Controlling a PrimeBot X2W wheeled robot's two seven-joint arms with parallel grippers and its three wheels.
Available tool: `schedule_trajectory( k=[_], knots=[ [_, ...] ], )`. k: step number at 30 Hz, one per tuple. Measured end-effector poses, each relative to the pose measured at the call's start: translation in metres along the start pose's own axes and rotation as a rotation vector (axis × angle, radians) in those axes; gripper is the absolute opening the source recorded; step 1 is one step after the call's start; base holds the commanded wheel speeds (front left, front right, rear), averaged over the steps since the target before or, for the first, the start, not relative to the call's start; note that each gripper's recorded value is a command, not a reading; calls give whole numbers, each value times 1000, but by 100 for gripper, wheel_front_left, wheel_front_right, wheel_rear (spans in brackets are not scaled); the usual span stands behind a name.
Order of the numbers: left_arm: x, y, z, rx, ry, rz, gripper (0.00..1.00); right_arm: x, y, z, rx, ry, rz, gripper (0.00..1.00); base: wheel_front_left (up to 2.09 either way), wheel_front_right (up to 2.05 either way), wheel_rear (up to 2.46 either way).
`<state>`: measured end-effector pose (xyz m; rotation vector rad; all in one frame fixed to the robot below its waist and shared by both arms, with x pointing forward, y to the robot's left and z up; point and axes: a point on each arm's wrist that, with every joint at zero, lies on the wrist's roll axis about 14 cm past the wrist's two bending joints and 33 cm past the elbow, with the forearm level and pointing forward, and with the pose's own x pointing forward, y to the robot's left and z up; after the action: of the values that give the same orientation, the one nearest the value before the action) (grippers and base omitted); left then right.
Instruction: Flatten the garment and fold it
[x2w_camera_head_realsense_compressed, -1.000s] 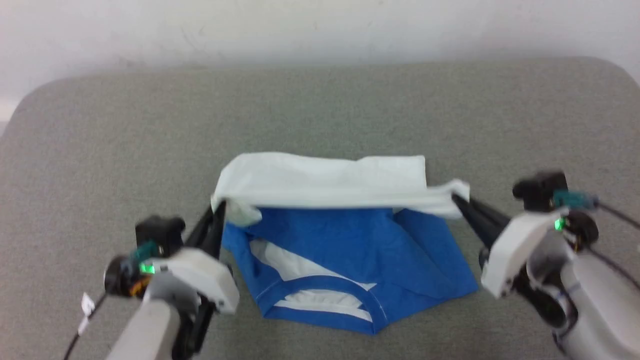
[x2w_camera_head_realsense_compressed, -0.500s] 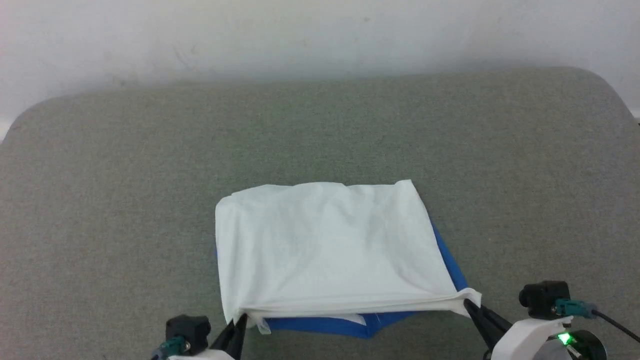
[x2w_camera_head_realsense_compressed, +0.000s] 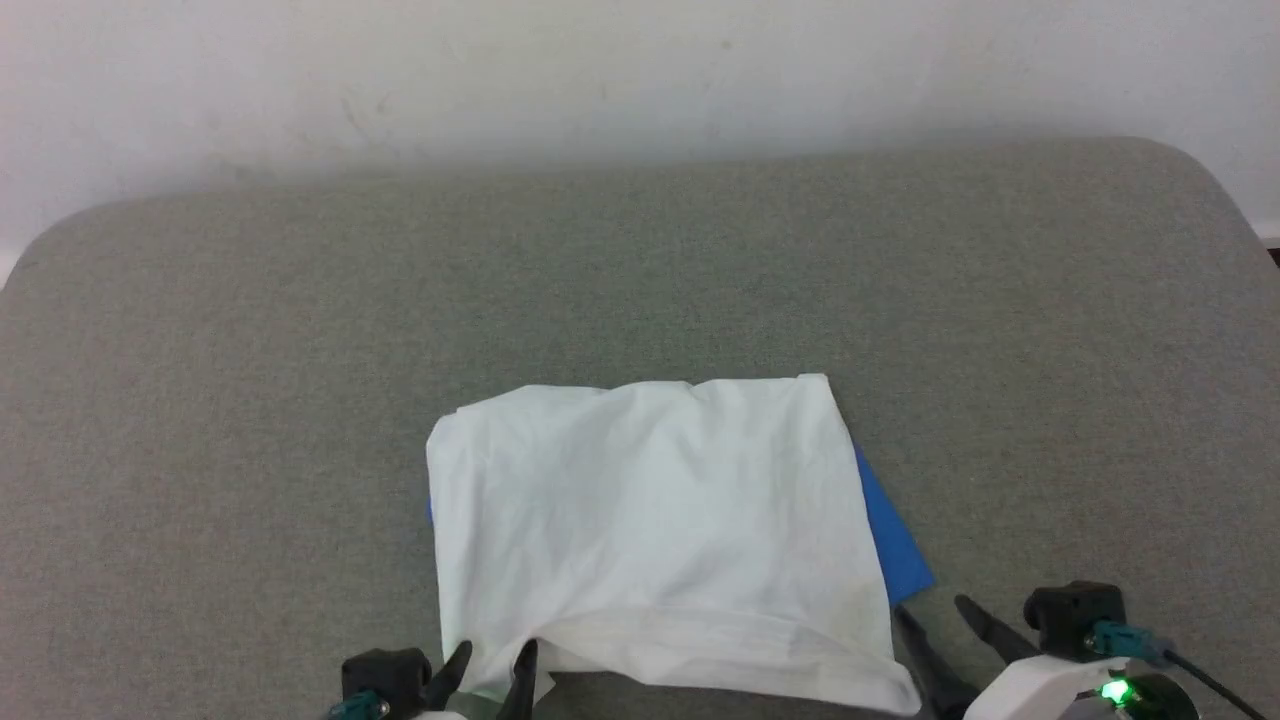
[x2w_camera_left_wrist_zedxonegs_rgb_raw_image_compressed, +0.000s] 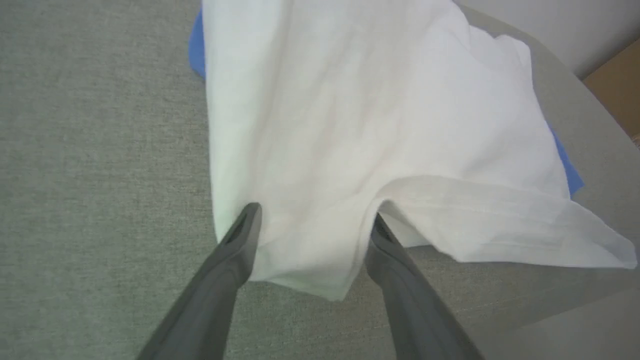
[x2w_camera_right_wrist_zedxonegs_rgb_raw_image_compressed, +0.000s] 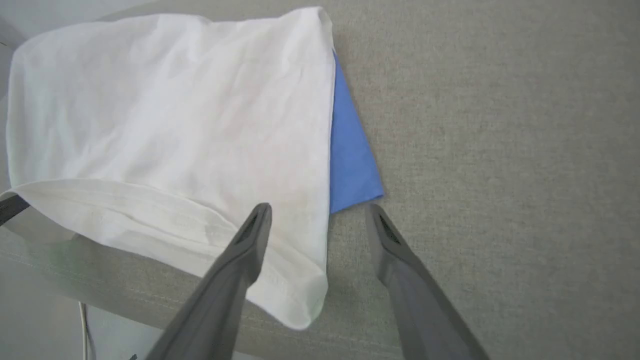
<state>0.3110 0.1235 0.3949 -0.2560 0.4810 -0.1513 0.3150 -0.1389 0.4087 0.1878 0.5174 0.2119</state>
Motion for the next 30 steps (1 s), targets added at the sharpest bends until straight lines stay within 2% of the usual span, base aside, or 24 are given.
schedule_trajectory(
  k=[7,12,15,21,30],
  knots=[
    [-8,-3,59,-14,-256,11,100,-16,-8,58,2,-219,-30,100,0,0,0],
    [-25,14,104,-15,-462,80,100,-25,-22,69,41,-243,-70,100,0,0,0],
    [-35,25,121,3,-534,120,100,-22,-31,65,53,-190,-89,100,0,0,0],
    [-51,47,141,68,-616,204,100,0,-38,44,64,3,-79,100,0,0,0],
    [-56,46,145,110,-643,228,100,52,-14,32,30,212,28,100,0,0,0]
  ],
)
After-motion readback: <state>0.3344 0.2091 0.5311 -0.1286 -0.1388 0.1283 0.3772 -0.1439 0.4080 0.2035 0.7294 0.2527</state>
